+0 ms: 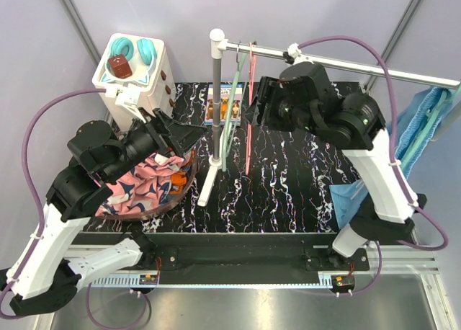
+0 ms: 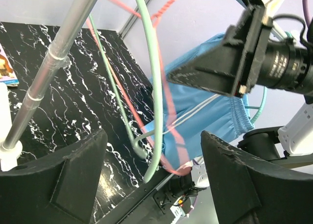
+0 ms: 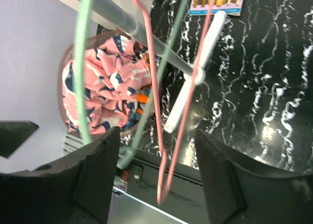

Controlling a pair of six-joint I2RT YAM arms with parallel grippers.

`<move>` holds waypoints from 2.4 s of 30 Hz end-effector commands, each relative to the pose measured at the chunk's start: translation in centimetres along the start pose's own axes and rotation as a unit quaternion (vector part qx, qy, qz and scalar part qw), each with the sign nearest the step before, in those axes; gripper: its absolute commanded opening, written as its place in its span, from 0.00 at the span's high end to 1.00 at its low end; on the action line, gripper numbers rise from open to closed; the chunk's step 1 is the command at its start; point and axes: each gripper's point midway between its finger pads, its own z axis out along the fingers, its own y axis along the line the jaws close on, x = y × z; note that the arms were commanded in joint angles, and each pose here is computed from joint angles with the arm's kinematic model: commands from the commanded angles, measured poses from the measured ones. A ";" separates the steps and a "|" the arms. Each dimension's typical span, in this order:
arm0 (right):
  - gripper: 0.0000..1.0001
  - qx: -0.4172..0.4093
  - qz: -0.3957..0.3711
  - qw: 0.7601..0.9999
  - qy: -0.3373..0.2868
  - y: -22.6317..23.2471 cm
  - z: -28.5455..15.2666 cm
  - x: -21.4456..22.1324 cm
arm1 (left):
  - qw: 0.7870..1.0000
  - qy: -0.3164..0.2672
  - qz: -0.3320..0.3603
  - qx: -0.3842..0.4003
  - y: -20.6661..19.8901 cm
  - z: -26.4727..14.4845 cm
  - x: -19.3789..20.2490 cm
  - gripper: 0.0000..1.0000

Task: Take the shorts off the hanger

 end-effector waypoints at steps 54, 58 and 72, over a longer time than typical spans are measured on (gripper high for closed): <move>0.00 0.186 -0.021 0.925 -0.330 -17.5 -23.5 -9.6 | 0.940 0.048 0.251 0.226 -22.7 11.1 9.5 0.11; 0.00 0.183 0.000 0.919 -0.349 -18.2 -25.5 -10.1 | 0.942 0.036 0.273 0.190 -23.1 14.7 12.0 0.07; 0.00 0.148 0.012 0.925 -0.349 -18.4 -27.2 -9.7 | 0.951 0.051 0.231 0.200 -25.6 20.7 20.3 0.02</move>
